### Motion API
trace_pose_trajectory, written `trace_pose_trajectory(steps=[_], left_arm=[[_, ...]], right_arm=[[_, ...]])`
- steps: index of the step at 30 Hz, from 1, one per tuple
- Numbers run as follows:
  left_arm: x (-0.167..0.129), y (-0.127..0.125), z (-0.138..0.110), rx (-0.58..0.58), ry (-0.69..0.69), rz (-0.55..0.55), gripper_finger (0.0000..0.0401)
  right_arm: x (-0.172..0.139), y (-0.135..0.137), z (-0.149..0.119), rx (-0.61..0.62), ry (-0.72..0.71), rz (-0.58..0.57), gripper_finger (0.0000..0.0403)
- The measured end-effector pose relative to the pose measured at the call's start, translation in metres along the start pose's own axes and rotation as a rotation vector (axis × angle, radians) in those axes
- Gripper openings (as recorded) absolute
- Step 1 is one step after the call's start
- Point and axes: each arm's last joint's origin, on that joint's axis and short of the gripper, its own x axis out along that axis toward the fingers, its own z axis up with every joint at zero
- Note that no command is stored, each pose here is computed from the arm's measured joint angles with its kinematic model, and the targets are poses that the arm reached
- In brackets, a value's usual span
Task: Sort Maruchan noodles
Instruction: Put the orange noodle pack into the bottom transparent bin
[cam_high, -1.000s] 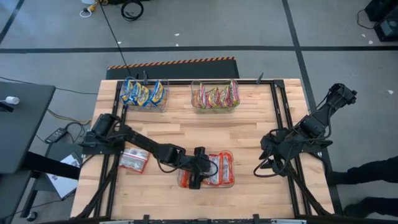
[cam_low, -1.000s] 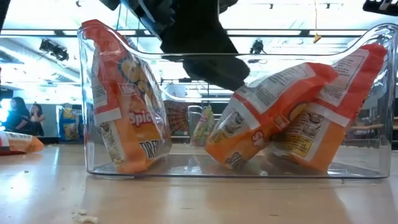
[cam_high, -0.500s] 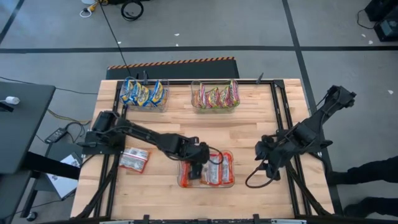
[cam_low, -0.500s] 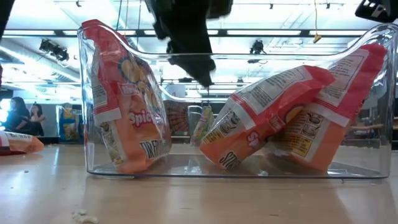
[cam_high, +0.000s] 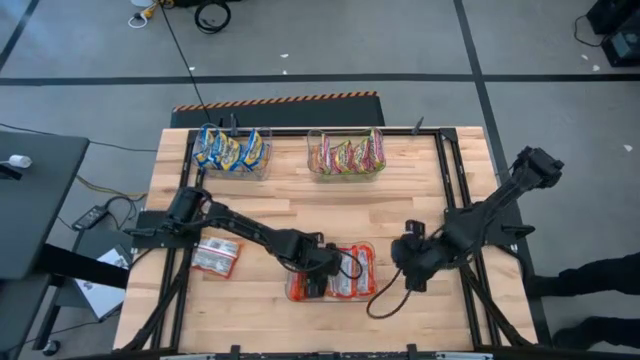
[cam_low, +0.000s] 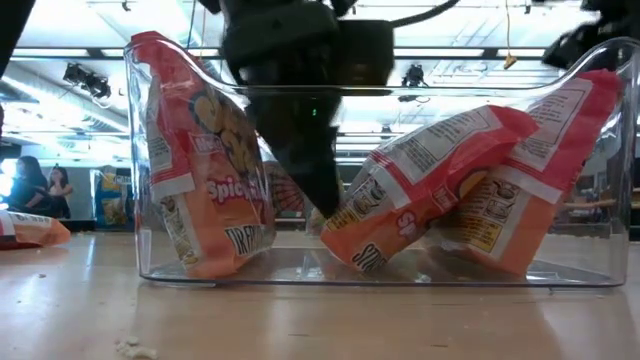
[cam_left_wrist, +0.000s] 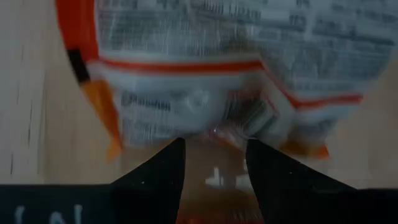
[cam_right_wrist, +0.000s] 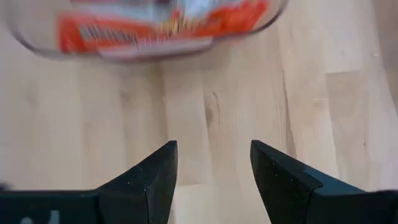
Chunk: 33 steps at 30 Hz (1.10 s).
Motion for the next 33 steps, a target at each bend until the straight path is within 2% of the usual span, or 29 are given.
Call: trace_pose_trajectory(steps=[4, 9, 12, 19, 24, 28, 33], left_arm=[[0.009, -0.007, 0.001, 0.014, -0.050, 0.029, 0.0174], [0.014, -0.012, 0.013, 0.024, -0.194, 0.024, 0.0174], [0.019, -0.010, 0.017, 0.021, -0.243, 0.050, 0.0174], [0.036, -0.008, 0.021, 0.077, -0.293, 0.086, 0.0174], [0.023, -0.004, 0.018, 0.051, -0.244, 0.084, 0.0174], [0.012, -0.001, 0.020, 0.026, -0.228, 0.023, 0.0175], [0.004, 0.005, 0.022, -0.009, -0.214, 0.004, 0.0201]], right_arm=[[0.029, 0.010, 0.007, -0.077, 0.033, -0.032, 0.0208], [0.058, 0.021, 0.028, -0.114, -0.047, 0.025, 0.0208], [0.063, 0.022, 0.035, -0.129, -0.040, 0.044, 0.0208], [0.060, 0.015, 0.040, -0.139, -0.025, 0.061, 0.0208], [0.050, 0.011, 0.038, -0.145, -0.013, 0.063, 0.0208], [0.043, 0.008, 0.036, -0.135, 0.009, 0.079, 0.0208], [0.027, 0.000, 0.030, -0.114, 0.026, 0.071, 0.0208]])
